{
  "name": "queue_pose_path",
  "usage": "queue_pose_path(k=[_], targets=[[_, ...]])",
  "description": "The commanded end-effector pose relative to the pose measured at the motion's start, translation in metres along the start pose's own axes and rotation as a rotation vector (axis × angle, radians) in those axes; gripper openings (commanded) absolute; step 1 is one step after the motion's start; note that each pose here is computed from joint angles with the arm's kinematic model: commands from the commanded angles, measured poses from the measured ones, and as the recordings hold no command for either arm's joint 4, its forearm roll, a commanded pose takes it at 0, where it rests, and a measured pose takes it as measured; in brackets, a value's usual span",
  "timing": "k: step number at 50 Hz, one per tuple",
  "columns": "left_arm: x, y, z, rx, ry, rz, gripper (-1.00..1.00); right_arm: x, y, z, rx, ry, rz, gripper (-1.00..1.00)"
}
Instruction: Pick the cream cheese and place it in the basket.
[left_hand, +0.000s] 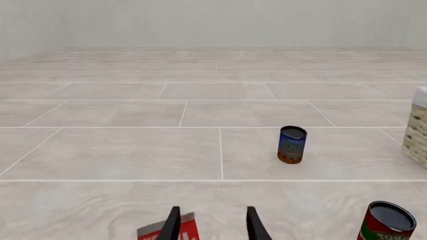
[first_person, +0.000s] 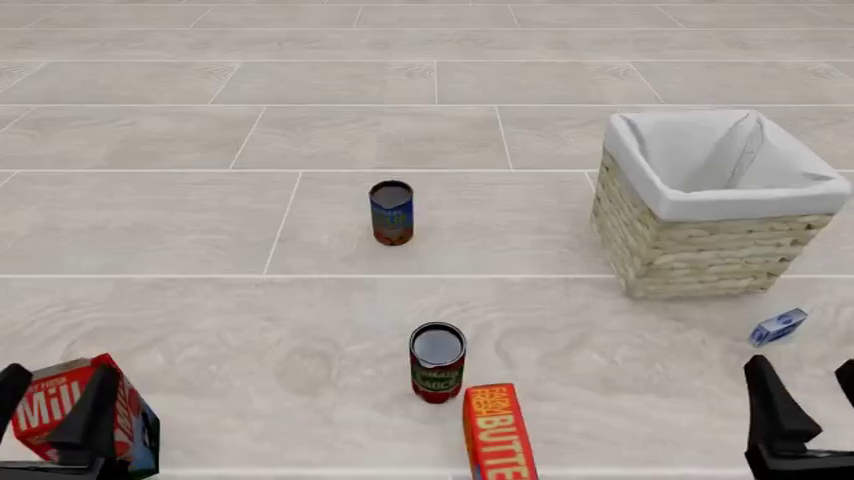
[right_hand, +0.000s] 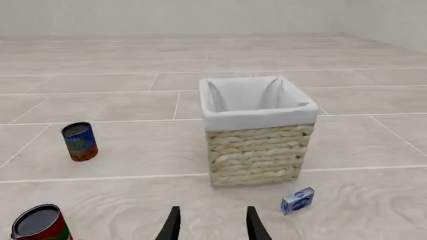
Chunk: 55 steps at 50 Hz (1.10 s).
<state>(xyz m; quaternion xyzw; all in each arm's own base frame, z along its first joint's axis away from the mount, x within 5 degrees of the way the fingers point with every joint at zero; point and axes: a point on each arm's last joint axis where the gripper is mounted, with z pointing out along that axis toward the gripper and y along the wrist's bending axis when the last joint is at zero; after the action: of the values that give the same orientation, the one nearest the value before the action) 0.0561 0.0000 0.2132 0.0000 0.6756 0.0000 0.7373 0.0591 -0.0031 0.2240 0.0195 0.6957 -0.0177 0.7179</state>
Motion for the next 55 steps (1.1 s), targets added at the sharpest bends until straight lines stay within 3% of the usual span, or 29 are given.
queue_pose_path(k=[1, 4, 10, 13, 22, 31, 39, 42, 46, 55], targets=[[0.0, 0.0, 0.0, 0.0, 0.0, 0.0, 1.0, 0.011, 0.003, 0.002, -0.055, -0.024, -0.047, 1.0], [0.0, 0.0, 0.0, 0.0, 0.0, 0.0, 1.0, 0.01, 0.003, 0.0, -0.047, -0.032, -0.033, 1.0], [0.0, 0.0, 0.0, 0.0, 0.0, 0.0, 1.0, -0.001, 0.002, -0.003, -0.029, -0.028, -0.065, 1.0], [0.0, 0.0, 0.0, 0.0, 0.0, 0.0, 1.0, -0.008, 0.001, -0.004, -0.024, -0.031, -0.036, 1.0], [0.0, 0.0, 0.0, 0.0, 0.0, 0.0, 1.0, -0.031, -0.001, -0.01, 0.031, -0.027, -0.031, 1.0], [0.0, 0.0, 0.0, 0.0, 0.0, 0.0, 1.0, -0.047, -0.004, -0.009, 0.085, -0.008, -0.077, 1.0], [0.0, 0.0, 0.0, 0.0, 0.0, 0.0, 1.0, -0.055, -0.007, 0.0, 0.122, 0.01, -0.046, 1.0], [0.0, 0.0, 0.0, 0.0, 0.0, 0.0, 1.0, -0.057, -0.009, 0.006, 0.149, 0.023, -0.009, 1.0], [0.0, 0.0, 0.0, 0.0, 0.0, 0.0, 1.0, -0.056, -0.012, 0.013, 0.177, 0.047, -0.002, 1.0], [0.0, 0.0, 0.0, 0.0, 0.0, 0.0, 1.0, -0.039, -0.022, 0.036, 0.231, 0.121, 0.052, 1.0]])
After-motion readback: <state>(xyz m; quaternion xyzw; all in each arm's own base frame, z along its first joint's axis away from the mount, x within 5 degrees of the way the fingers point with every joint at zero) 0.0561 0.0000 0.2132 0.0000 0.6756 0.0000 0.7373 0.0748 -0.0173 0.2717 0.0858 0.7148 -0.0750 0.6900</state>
